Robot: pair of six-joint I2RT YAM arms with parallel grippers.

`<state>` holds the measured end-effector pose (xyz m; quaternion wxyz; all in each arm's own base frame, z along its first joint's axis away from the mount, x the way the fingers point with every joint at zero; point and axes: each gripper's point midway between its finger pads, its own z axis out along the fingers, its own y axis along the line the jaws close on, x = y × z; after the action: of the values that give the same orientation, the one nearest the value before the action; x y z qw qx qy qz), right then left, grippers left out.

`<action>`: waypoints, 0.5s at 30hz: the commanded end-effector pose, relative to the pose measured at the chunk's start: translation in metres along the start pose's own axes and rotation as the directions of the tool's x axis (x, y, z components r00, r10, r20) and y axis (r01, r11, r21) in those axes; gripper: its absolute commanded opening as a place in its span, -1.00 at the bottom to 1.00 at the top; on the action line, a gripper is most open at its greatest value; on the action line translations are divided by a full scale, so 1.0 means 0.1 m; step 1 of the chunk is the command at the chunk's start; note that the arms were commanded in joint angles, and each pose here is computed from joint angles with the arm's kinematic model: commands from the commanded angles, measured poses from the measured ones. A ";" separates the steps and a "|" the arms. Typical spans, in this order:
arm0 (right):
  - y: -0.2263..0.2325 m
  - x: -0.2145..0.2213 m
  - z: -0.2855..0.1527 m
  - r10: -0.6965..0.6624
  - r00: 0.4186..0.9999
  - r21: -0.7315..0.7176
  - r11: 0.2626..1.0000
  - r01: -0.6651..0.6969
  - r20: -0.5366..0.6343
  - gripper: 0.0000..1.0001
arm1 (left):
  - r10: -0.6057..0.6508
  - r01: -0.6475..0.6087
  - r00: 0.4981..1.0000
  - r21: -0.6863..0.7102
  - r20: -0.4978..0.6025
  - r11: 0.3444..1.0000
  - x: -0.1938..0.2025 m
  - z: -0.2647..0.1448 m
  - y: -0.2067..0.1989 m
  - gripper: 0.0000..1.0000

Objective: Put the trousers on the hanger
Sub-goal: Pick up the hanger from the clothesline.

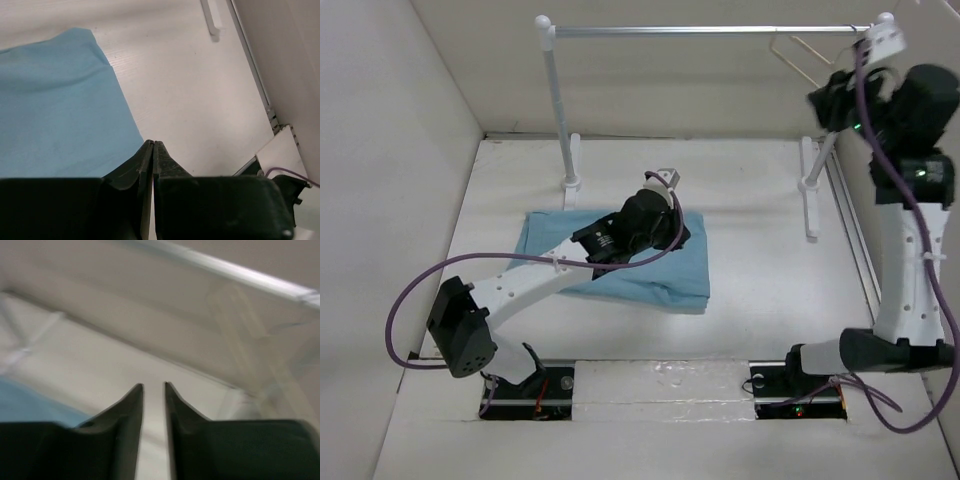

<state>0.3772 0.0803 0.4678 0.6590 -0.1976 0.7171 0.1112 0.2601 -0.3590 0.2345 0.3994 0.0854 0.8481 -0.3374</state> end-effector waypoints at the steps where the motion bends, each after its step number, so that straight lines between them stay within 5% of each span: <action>1: -0.92 -0.06 -0.09 -0.071 0.994 0.194 0.977 0.087 -0.087 -0.20 | 0.053 -0.053 0.999 0.042 -0.005 0.998 -0.03 -0.08 -0.09 -1.00; 4: -1.50 -0.02 -0.32 -0.067 0.988 0.334 0.936 0.111 -0.141 0.54 | 0.056 -0.056 0.998 0.046 -0.008 0.997 0.04 -0.16 -0.03 -1.00; 5: -1.63 -0.01 -0.33 -0.062 0.988 0.346 0.932 0.108 -0.141 0.61 | 0.058 -0.057 0.998 0.046 -0.008 0.997 0.06 -0.19 -0.02 -1.00; 15: -2.19 0.60 -0.16 0.030 0.989 0.234 0.972 0.004 -0.143 0.87 | 0.096 -0.097 0.993 -0.011 -0.070 0.995 0.29 -0.31 0.23 -0.79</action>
<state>0.4598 -0.1522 0.4170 0.6036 -0.0746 0.7937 -0.0097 0.2367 -0.3341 0.2134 0.3805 0.1230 0.8612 -0.3138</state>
